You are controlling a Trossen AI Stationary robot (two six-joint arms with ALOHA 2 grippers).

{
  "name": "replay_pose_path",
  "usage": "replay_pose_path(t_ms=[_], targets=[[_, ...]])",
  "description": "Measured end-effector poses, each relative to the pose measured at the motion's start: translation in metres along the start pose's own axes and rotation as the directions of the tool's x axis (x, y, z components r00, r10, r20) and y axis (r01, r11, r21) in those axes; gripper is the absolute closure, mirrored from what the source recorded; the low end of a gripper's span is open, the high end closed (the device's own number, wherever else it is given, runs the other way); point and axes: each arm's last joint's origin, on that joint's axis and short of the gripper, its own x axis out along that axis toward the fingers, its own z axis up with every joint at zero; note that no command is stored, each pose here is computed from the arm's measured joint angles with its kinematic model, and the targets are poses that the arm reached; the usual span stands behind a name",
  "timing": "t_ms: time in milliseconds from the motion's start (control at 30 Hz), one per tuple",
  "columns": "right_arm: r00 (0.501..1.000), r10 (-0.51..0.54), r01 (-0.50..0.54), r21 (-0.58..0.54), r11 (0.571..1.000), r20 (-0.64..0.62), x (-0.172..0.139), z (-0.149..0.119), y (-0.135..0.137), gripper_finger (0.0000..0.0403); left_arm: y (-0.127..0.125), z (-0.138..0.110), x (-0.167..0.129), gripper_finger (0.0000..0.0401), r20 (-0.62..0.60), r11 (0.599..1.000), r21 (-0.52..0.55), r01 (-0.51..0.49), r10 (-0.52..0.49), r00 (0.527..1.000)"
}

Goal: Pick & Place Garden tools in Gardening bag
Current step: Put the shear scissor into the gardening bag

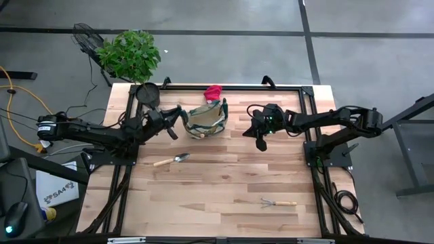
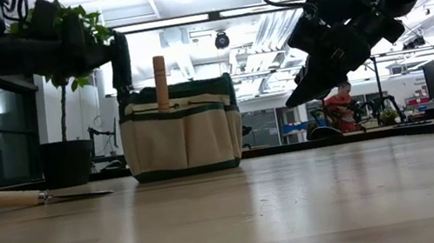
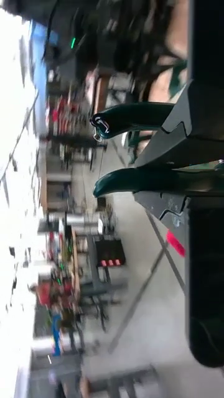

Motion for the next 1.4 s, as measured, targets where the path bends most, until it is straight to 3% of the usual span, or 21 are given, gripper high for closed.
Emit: replay_pose_path(t_ms=[200, 433, 600, 800, 1133, 1400], targets=[[1.000, 0.000, 0.000, 0.000, 1.000, 0.000, 0.000, 0.000, 0.000, 0.0399, -0.004, -0.002, 0.000, 0.0366, -0.013, 0.983, 0.114, 0.147, -0.146, 0.989], [1.000, 0.001, -0.001, 0.001, 1.000, -0.003, 0.001, -0.001, 0.000, 0.0399, -0.010, 0.000, -0.002, 0.0366, 0.013, 0.905, 0.292, 0.308, -0.326, 0.945], [0.999, -0.022, 0.022, 0.010, 1.000, -0.048, 0.008, -0.009, -0.003, 0.0399, -0.010, 0.003, -0.002, 0.0366, 0.044, 0.887, 0.331, 0.320, -0.354, 0.934], [0.993, -0.036, 0.041, 0.040, 0.998, -0.114, 0.021, -0.023, -0.008, 0.0399, -0.012, -0.002, -0.002, 0.0366, -0.002, 0.857, 0.355, 0.375, -0.400, 0.917], [0.994, -0.032, 0.036, 0.039, 0.999, -0.101, 0.024, -0.023, -0.009, 0.0399, -0.012, -0.002, -0.005, 0.0366, -0.019, 0.820, 0.382, 0.426, -0.454, 0.891], [0.994, -0.031, 0.035, 0.040, 0.999, -0.100, 0.024, -0.023, -0.009, 0.0399, -0.008, 0.003, -0.012, 0.0366, -0.044, 0.815, 0.382, 0.436, -0.456, 0.889]])
